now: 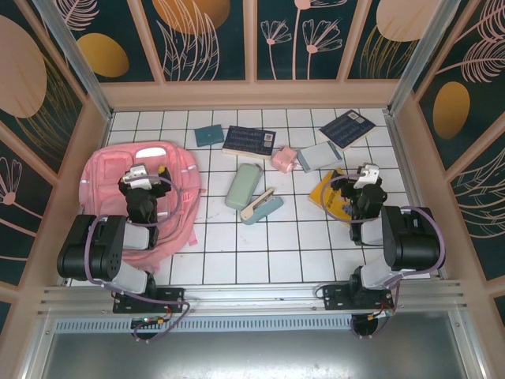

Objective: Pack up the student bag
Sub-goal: Move the student bag to the middle-left of the table.

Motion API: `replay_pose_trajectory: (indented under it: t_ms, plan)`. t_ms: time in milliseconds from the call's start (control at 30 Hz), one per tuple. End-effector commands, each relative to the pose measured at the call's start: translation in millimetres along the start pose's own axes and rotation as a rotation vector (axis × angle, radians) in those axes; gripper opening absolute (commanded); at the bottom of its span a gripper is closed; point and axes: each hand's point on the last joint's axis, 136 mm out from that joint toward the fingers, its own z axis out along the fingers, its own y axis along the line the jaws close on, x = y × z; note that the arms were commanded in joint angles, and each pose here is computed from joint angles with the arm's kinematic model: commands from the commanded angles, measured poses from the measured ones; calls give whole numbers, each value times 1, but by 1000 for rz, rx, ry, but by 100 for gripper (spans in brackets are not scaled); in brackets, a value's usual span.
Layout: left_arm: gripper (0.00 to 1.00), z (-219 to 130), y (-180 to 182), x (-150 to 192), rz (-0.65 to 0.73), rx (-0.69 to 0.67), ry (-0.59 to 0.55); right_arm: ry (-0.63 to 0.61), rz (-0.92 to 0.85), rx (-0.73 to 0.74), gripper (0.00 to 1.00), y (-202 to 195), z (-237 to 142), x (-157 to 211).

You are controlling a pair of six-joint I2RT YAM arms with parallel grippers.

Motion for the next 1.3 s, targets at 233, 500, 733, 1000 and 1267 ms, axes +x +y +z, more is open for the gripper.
replay_pose_trajectory:
  t_ms: [233, 500, 733, 1000, 1267]
  plan:
    - [99, 0, 1, -4, 8, -4, -21, -24, -8, -21, 99, 2, 2, -9]
    - [98, 11, 9, -25, -6, -79, 14, -20, -3, -8, 99, 1, 3, -11]
    - [98, 28, 11, -94, -141, -181, 96, 49, 95, 93, 99, -15, 18, -54]
    - [98, 23, -4, -115, -316, -156, 247, 77, 390, 40, 99, -8, 16, -109]
    - [91, -13, -10, -35, -395, -161, 566, 93, 378, -72, 99, 32, 14, -127]
